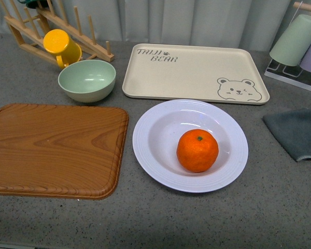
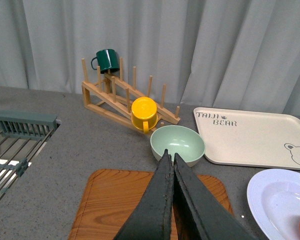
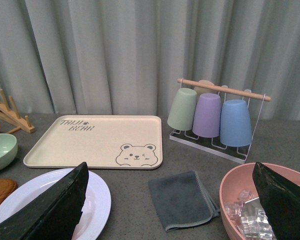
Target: Place orange and plate with both arms
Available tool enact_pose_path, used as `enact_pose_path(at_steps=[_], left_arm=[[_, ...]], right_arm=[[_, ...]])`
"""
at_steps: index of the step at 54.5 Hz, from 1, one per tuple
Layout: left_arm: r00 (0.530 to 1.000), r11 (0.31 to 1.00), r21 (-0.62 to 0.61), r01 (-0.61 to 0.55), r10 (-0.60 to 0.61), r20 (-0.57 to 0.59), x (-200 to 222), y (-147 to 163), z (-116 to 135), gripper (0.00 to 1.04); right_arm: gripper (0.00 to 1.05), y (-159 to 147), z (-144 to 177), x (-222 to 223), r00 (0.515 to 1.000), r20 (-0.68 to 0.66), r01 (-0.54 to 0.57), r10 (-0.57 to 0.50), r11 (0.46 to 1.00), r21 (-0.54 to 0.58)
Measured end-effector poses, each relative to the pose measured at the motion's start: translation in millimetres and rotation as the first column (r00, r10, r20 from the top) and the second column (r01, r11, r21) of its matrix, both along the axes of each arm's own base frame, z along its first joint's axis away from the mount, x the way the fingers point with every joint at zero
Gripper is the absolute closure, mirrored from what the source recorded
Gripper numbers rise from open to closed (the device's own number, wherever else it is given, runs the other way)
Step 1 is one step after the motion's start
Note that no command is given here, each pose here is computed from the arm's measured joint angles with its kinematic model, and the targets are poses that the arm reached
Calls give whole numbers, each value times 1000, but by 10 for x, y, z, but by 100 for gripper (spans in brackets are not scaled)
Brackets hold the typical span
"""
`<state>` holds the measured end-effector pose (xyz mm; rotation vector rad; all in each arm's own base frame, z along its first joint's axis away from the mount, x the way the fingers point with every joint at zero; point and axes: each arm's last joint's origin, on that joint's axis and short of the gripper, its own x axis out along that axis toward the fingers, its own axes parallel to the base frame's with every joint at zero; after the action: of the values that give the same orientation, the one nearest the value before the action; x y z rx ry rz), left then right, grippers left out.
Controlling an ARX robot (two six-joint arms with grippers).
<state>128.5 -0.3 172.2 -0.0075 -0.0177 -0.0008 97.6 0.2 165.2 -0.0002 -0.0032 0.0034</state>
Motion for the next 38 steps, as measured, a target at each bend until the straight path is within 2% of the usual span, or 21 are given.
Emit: enact_pose_path(at_steps=[38], left_arm=[[1000,1000,0,0,0,6,-183,1,12,101]], right_arm=[[9,0,0,0,1000,0,0,0,1000,0]])
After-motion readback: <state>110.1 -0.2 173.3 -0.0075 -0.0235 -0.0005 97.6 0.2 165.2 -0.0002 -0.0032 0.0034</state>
